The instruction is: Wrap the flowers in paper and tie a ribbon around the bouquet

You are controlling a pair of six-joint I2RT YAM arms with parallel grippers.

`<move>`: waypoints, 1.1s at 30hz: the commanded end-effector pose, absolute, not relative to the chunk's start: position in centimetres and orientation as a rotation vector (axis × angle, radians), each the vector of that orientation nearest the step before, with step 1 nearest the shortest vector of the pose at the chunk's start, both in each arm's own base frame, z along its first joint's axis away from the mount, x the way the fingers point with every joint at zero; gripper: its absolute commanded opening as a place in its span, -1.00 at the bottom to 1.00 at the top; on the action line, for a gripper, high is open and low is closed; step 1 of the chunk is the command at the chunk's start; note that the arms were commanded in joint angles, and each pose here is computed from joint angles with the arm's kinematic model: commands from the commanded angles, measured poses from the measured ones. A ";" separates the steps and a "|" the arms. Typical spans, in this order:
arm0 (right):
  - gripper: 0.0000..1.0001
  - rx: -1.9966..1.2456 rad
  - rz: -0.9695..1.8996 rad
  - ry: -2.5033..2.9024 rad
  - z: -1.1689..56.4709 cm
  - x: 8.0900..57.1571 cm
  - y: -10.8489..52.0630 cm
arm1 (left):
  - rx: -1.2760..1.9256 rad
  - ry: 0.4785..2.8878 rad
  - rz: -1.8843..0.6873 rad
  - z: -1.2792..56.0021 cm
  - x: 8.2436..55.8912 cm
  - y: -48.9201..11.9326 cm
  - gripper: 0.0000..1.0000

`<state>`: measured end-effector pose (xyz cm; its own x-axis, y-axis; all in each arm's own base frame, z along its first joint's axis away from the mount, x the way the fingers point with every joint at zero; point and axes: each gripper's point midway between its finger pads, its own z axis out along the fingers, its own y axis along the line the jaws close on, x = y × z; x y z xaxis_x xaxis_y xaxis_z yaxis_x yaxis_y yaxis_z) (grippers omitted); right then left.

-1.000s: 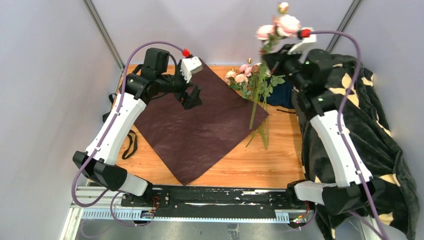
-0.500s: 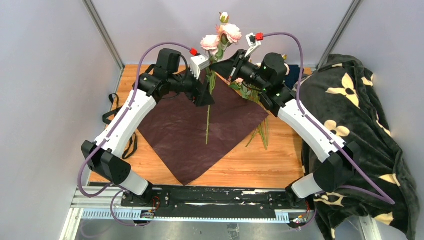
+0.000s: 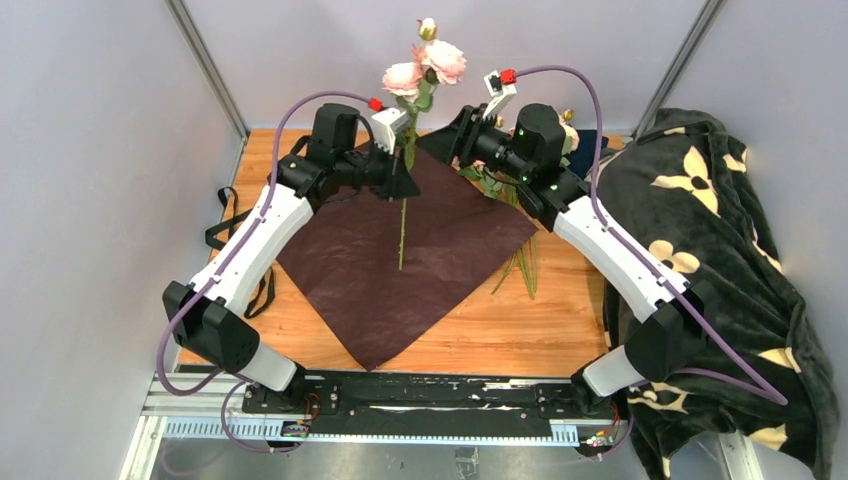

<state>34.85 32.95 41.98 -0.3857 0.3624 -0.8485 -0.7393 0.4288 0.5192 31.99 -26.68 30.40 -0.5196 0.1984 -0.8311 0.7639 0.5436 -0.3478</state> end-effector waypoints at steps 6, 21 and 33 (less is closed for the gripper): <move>0.26 -0.256 0.518 1.987 29.5 38.1 20.8 | 0.360 2.517 -0.685 15.4 38.3 -20.8 -1.00; -0.39 0.038 0.223 2.369 15.5 42.0 6.4 | 0.203 2.662 -0.436 8.8 42.0 -18.6 0.99; -0.24 0.232 0.043 2.388 11.2 52.6 3.7 | 0.409 2.514 -0.314 16.7 38.8 -14.9 1.00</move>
